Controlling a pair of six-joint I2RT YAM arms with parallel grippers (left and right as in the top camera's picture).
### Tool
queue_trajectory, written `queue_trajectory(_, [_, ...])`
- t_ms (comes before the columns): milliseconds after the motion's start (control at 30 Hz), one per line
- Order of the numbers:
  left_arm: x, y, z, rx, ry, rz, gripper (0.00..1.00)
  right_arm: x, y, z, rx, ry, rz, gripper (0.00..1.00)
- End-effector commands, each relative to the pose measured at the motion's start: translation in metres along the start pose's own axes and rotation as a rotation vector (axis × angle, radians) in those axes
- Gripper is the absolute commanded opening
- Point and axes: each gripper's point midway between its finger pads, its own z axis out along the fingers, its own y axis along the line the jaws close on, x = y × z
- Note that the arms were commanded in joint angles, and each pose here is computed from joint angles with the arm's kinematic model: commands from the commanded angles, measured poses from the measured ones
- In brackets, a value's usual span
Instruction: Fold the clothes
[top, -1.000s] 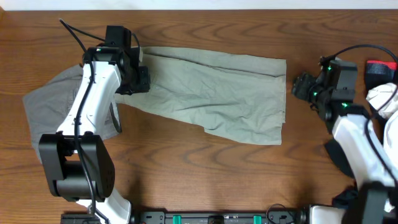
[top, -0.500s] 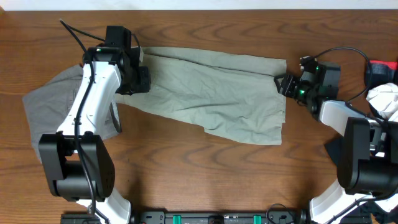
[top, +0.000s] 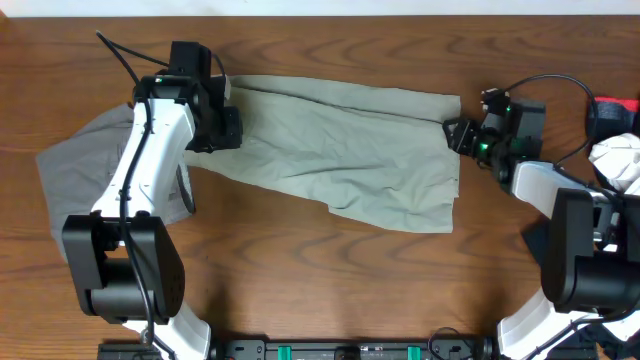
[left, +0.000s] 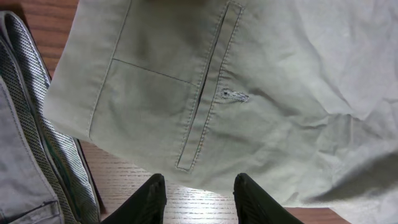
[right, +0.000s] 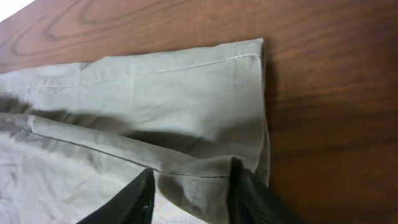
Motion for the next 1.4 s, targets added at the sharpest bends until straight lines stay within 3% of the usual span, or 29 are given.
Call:
queue_trajectory(0, [0.001,-0.002,-0.002,0.004,-0.004,0.008,0.38,0.005,0.004,0.004,-0.004,0.012,-0.017,0.33])
queue_trajectory(233, [0.002,-0.001,-0.002,0.003,0.001,0.008,0.39,0.004,0.005,0.005,-0.015,0.009,-0.020,0.13])
queue_trajectory(367, [0.002,-0.001,-0.002,0.003,0.001,0.008,0.39,-0.012,0.029,-0.003,-0.133,-0.037,-0.072,0.02])
queue_trajectory(600, [0.002,-0.001,-0.002,0.003,0.002,0.008,0.39,-0.065,0.077,-0.051,-0.303,-0.169,-0.099,0.01])
queue_trajectory(833, [-0.001,-0.002,-0.002,0.004,-0.011,0.009,0.40,-0.097,0.092,-0.088,-0.271,-0.288,-0.086,0.01])
queue_trajectory(1067, [-0.001,-0.002,-0.002,0.004,-0.012,0.009,0.44,-0.083,0.039,-0.054,-0.067,-0.256,0.017,0.01])
queue_trajectory(1167, [-0.002,-0.002,-0.002,0.004,-0.013,0.010,0.50,-0.075,0.027,-0.034,-0.059,-0.238,0.024,0.01])
queue_trajectory(1367, [-0.002,-0.002,-0.002,0.004,-0.016,0.010,0.51,-0.062,0.005,0.006,-0.062,-0.247,0.020,0.04])
